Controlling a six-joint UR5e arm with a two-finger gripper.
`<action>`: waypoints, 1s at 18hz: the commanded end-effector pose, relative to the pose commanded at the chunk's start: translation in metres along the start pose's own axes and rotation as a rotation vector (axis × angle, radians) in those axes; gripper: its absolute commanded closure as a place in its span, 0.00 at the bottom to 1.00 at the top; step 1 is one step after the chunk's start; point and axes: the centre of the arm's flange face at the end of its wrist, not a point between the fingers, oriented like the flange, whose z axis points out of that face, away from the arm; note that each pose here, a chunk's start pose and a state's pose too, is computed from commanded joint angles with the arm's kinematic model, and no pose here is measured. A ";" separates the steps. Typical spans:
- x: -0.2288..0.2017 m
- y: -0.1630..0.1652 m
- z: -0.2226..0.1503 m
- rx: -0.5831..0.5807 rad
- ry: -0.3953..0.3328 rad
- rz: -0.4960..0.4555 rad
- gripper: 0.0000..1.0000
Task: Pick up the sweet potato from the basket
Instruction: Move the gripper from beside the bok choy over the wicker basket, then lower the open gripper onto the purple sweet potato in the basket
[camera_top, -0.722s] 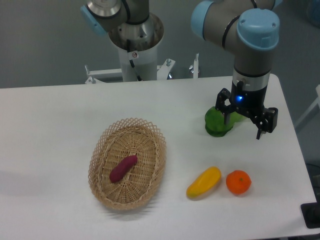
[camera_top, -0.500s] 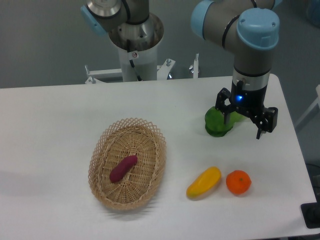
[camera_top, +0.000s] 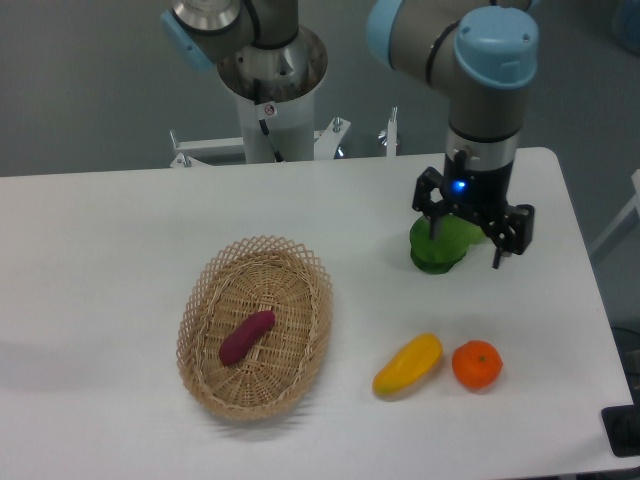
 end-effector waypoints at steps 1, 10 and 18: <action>0.008 -0.007 0.001 0.005 0.006 -0.048 0.00; 0.120 -0.098 0.070 0.041 0.046 -0.219 0.00; 0.195 -0.158 0.140 0.002 0.089 -0.111 0.00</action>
